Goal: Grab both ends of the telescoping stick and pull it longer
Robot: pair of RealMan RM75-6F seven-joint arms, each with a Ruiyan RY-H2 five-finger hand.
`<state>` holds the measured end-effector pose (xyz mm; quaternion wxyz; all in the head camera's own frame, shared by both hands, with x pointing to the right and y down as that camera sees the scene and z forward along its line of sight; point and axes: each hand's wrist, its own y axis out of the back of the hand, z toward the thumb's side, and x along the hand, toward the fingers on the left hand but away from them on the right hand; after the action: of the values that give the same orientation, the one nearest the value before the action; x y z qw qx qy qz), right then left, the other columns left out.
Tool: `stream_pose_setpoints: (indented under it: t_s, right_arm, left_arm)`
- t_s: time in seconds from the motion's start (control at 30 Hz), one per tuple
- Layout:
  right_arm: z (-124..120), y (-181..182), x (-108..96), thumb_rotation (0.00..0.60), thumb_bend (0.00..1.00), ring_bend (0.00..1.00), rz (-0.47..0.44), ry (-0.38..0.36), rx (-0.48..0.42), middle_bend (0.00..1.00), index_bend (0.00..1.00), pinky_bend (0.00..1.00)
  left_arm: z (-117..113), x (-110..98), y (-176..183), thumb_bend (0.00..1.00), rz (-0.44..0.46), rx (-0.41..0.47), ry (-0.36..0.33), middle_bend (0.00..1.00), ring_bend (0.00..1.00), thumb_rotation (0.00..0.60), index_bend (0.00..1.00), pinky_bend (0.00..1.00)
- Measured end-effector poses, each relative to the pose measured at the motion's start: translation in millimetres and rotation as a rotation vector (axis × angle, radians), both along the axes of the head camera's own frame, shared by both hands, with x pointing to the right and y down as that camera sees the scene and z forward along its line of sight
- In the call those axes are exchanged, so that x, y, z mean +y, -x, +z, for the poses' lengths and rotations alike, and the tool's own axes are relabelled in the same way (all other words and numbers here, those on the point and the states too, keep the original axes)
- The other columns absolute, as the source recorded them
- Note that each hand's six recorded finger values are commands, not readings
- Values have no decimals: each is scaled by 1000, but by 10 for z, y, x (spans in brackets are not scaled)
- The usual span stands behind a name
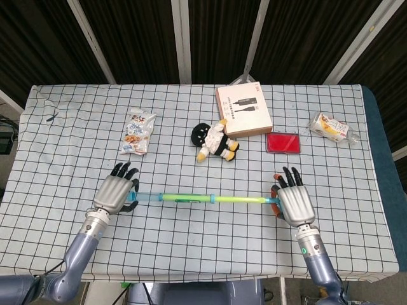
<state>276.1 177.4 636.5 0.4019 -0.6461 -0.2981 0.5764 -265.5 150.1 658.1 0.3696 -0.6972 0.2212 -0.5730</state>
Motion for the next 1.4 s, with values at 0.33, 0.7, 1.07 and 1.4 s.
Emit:
stream_pose_setpoints:
  t_s: [0.33, 0.7, 1.07, 1.4]
  right_arm:
    - [-57, -234, -87, 600, 514, 0, 28, -17, 37, 246, 706, 0]
    - [-47, -405, -134, 600, 514, 0, 62, -14, 70, 246, 705, 0]
    - [-44, -527, -160, 600, 513, 0, 80, -15, 88, 246, 706, 0]
    - [-36, -634, -151, 600, 514, 0, 92, -10, 108, 246, 706, 0]
  left_arm:
    - [-38, -28, 246, 476, -22, -29, -5, 145, 0, 600, 551, 0]
    - [-95, -97, 443, 477, -27, -55, -19, 146, 0, 600, 554, 0]
    - [-125, -125, 503, 477, -21, -62, -23, 145, 0, 600, 554, 0]
    - [-142, -134, 497, 470, -6, -80, -29, 140, 0, 600, 536, 0]
